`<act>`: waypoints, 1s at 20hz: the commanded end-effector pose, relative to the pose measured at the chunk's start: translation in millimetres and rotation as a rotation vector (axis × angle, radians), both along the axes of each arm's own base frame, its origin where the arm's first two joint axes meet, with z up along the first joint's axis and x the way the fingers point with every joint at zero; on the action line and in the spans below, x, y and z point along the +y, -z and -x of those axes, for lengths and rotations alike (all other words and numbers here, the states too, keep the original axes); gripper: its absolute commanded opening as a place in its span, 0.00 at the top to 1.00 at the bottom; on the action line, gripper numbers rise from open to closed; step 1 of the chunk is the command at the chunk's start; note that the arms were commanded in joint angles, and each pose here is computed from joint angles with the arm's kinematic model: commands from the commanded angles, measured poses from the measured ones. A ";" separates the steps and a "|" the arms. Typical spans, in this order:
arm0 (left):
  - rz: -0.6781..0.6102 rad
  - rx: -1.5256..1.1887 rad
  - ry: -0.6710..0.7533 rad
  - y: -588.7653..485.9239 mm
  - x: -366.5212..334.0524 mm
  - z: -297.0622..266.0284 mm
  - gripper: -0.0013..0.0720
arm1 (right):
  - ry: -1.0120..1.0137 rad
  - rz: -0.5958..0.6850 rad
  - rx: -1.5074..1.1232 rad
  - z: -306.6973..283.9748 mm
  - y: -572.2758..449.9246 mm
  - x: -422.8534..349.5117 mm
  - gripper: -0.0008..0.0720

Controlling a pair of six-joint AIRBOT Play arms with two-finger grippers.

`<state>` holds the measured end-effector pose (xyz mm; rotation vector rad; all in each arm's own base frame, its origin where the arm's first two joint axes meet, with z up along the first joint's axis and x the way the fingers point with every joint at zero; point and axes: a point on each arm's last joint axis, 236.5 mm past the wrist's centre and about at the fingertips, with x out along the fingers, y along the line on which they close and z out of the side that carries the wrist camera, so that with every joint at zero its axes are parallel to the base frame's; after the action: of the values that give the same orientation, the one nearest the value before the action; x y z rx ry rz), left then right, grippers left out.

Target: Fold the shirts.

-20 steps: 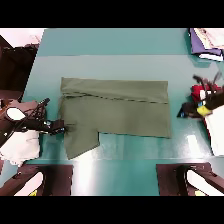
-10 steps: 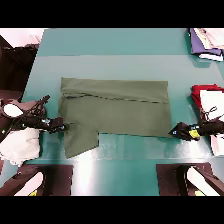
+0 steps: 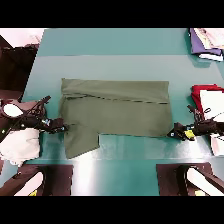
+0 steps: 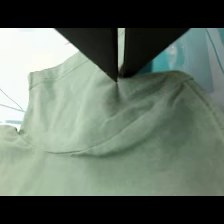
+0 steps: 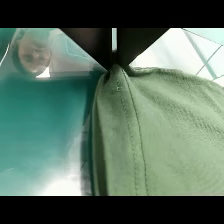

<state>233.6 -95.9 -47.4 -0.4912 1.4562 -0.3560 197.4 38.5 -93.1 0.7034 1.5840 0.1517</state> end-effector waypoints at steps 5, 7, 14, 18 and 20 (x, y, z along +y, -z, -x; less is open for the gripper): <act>0.050 0.117 0.198 -38.9 -13.5 39.0 0.94 | -0.091 0.148 -0.024 13.0 -67.1 -41.3 0.96; 0.058 0.081 0.279 -60.6 -29.4 51.3 0.94 | -0.088 0.238 -0.007 27.0 -88.7 -60.0 0.96; -0.005 -0.333 0.230 -144.6 -42.9 -19.6 0.94 | -0.095 0.301 -0.211 -16.5 -127.5 -56.2 0.96; -0.060 -0.518 0.101 -159.2 -30.1 -77.7 0.94 | -0.173 0.315 -0.303 -79.5 -134.9 -40.4 0.96; -0.066 -0.512 0.072 -147.3 -27.8 -95.9 0.94 | -0.179 0.314 -0.317 -109.2 -131.9 -34.9 0.96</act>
<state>292.5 -130.7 96.0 -0.2567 1.0869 -0.5122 264.1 -6.3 36.7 0.3003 1.3765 0.1140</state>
